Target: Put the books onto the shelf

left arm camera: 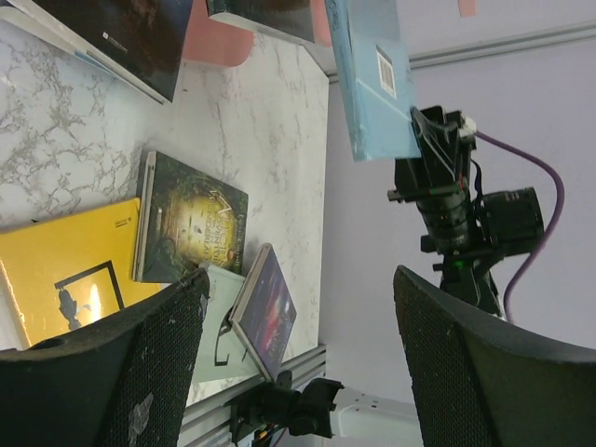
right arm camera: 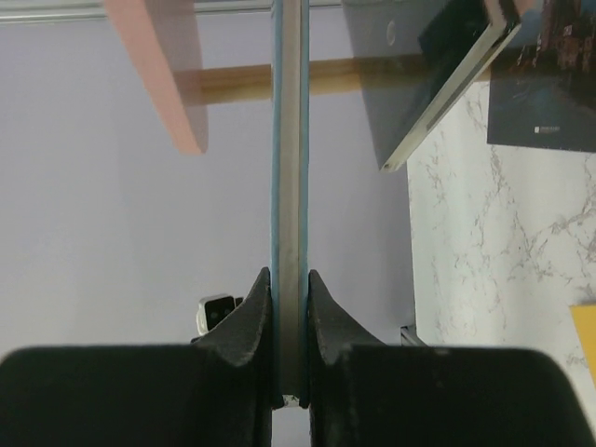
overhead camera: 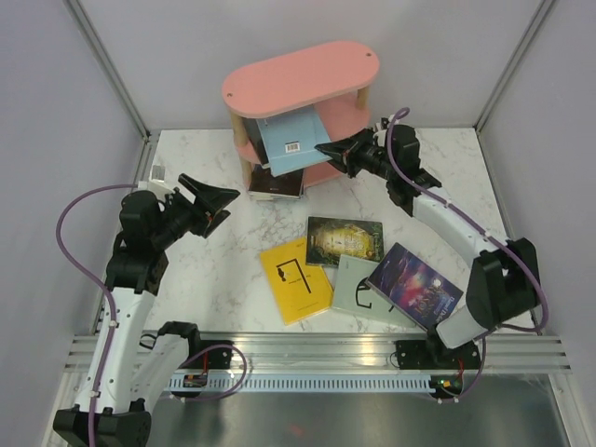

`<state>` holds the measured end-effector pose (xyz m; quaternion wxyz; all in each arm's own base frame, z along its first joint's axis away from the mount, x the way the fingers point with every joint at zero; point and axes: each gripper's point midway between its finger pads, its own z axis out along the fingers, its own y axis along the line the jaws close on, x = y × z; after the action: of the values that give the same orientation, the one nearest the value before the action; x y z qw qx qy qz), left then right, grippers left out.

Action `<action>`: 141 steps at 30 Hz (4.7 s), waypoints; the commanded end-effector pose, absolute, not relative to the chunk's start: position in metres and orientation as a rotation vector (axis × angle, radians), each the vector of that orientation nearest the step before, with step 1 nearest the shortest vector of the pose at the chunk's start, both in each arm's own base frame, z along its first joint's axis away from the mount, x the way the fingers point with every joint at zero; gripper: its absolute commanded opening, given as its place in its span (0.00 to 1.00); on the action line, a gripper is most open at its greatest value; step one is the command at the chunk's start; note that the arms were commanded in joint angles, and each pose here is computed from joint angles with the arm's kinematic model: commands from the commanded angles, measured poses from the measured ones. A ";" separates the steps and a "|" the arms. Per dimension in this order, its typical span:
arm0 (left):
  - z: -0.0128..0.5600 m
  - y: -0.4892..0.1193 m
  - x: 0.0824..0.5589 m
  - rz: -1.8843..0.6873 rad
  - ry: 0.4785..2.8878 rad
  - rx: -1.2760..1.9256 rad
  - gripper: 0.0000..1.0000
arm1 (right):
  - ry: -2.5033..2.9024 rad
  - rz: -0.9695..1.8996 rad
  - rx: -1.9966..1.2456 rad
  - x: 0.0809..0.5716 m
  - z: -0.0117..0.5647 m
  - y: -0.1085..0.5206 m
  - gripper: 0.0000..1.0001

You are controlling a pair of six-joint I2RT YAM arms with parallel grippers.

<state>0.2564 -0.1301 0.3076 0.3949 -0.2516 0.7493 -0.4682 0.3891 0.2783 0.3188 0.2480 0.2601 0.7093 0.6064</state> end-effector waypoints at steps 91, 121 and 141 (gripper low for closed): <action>0.292 -0.136 0.224 -1.209 2.022 -0.504 0.79 | 2.085 1.406 0.669 0.542 0.258 0.276 0.38; 0.268 -0.138 0.244 -1.193 2.114 -0.502 0.79 | 2.245 1.114 0.706 0.505 0.234 0.188 0.68; 0.217 -0.135 0.224 -1.154 2.223 -0.560 0.75 | 2.084 1.522 0.836 0.457 0.186 0.206 0.00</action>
<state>0.2298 -0.1352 0.2173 0.2784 -0.2357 0.8238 -0.4339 0.4288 0.1916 0.1559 0.1737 0.3076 0.7983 0.4878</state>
